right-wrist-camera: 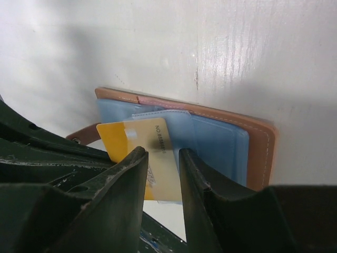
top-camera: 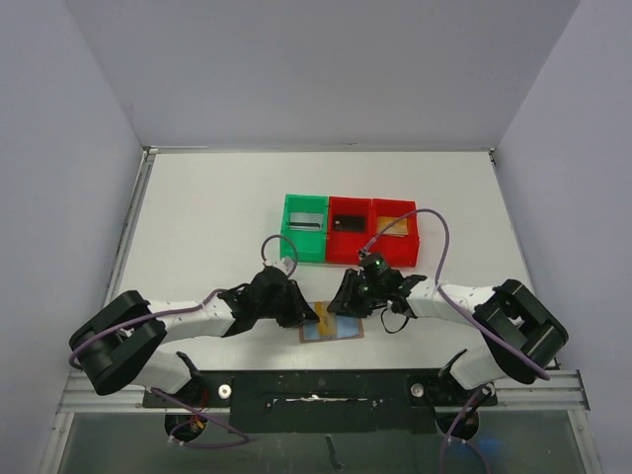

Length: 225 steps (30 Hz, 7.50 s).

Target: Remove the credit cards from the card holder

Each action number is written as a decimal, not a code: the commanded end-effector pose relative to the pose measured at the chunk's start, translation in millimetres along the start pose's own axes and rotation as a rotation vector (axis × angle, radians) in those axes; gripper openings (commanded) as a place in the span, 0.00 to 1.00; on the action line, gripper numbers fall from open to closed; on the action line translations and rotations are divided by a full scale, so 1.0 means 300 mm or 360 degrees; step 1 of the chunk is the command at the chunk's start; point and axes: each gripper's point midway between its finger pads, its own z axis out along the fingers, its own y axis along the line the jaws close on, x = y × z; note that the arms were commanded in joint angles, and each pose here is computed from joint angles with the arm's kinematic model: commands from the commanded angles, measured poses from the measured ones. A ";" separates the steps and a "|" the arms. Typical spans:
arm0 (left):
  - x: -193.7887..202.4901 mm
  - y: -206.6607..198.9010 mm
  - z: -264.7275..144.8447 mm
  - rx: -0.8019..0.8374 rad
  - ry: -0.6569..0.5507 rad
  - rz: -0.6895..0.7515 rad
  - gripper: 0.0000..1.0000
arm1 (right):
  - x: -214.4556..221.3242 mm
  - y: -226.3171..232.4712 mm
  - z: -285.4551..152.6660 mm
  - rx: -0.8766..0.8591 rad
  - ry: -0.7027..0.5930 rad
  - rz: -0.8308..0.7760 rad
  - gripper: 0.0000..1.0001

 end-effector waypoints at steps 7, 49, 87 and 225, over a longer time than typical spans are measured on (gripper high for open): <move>-0.001 -0.074 0.044 0.0201 0.0032 -0.0032 0.12 | 0.033 -0.040 0.001 -0.0015 0.0003 0.0072 0.31; -0.111 -0.054 -0.194 0.0050 -0.0268 0.0014 0.00 | -0.025 0.194 0.009 -0.0131 0.0030 -0.0298 0.25; -0.265 -0.399 -0.340 0.0624 -0.0530 0.0321 0.00 | -0.395 0.070 -0.510 -0.0380 -0.0941 -0.0346 0.93; -0.227 -0.365 -0.395 0.0683 -0.0421 0.0266 0.68 | -1.030 -0.240 -0.208 0.0572 -0.0290 -0.2818 0.02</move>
